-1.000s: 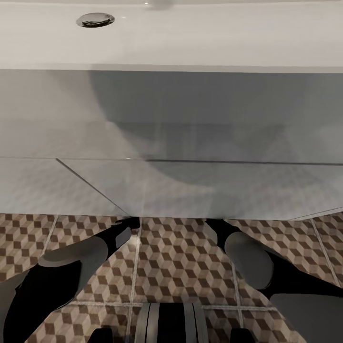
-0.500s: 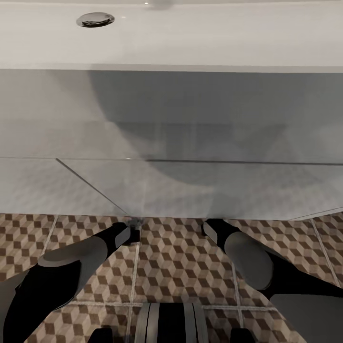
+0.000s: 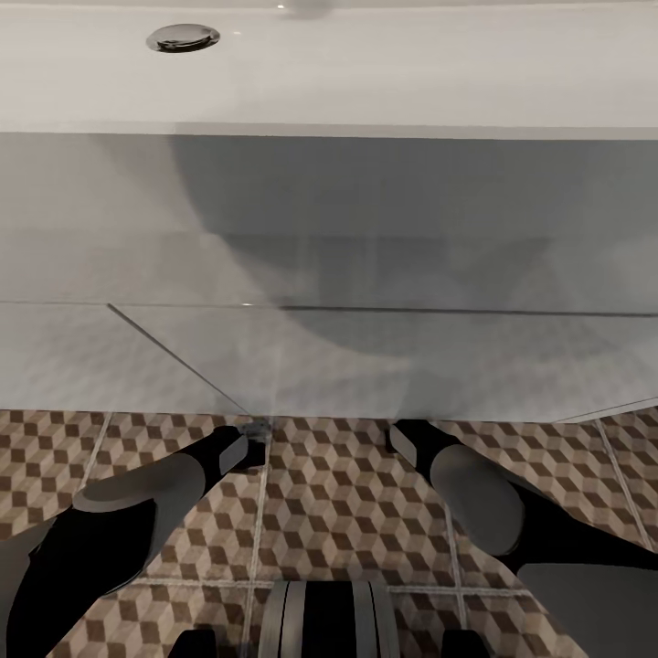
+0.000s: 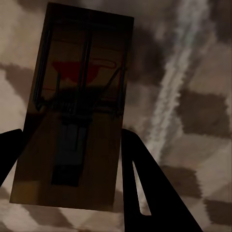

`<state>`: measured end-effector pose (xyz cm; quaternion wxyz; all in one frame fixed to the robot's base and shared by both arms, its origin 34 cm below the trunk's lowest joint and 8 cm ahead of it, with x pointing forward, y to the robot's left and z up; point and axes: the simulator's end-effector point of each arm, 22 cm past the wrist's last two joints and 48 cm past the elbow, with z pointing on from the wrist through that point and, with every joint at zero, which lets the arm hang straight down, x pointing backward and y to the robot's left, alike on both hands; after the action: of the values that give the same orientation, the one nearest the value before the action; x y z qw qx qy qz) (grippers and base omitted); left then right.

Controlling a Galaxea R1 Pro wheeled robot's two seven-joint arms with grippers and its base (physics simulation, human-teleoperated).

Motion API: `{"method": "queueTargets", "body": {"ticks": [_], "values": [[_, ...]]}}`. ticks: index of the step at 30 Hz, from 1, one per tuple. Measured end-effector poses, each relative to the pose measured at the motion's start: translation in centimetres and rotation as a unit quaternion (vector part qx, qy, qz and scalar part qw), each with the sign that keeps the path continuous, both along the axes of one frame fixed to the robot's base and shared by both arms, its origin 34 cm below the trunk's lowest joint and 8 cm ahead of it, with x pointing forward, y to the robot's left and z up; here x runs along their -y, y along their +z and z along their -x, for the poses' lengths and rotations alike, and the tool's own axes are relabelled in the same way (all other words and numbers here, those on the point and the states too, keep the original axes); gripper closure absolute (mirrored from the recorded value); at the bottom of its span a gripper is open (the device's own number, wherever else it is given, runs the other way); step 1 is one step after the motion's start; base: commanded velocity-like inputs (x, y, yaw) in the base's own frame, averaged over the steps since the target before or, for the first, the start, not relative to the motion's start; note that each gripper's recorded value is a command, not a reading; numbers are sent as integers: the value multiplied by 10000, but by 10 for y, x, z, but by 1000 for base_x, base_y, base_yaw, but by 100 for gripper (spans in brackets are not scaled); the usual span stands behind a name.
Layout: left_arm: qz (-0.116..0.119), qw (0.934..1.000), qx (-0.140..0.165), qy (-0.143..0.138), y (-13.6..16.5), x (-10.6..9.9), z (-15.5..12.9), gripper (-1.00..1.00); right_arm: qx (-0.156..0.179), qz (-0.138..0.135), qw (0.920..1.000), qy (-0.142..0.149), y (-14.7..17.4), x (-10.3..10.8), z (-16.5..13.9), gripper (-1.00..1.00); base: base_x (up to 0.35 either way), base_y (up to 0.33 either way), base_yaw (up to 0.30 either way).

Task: Take the four mousetraps from the cabinet in the bathroom and place them on the bathroom floor. Make sure all four end up on the same floor surface, and ensure that at least two of them are either under or directly next to the same bathroom sink.

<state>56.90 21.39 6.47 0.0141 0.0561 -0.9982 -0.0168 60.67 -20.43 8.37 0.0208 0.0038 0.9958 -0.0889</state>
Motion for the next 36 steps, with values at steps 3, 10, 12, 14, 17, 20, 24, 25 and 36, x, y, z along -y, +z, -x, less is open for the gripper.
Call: {"method": "queueTargets", "body": {"ticks": [3,10,12,14,17,20,24,25,36], "values": [[9,10000,-2,15,0,1,0,100,185,-32,9998,-35,1,-3,-8,100,0,0,0],[43,10000,-5,15,0,5,0,100,329,-50,9994,-31,1,-6,-14,100,0,0,0],[46,10000,-3,13,0,6,0,100,341,-22,9994,24,1,-5,-15,100,0,0,0],[49,10000,0,14,1,6,0,100,358,29,9993,116,2,-2,-16,100,0,0,0],[51,10000,1,11,1,6,-1,100,363,31,9993,112,2,-2,-16,100,0,0,0],[43,10000,85,7,5,5,-14,100,372,13,9993,54,2,-3,-16,100,0,0,0],[29,9999,161,11,9,4,-27,100,370,-7,9993,13,2,-4,-16,100,0,0,0],[27,9999,170,11,9,3,-28,100,369,-7,9993,12,2,-4,-16,100,0,0,0],[22,9997,245,-2,13,3,-41,100,374,2,9993,27,2,-3,-16,100,0,0,0]]}}
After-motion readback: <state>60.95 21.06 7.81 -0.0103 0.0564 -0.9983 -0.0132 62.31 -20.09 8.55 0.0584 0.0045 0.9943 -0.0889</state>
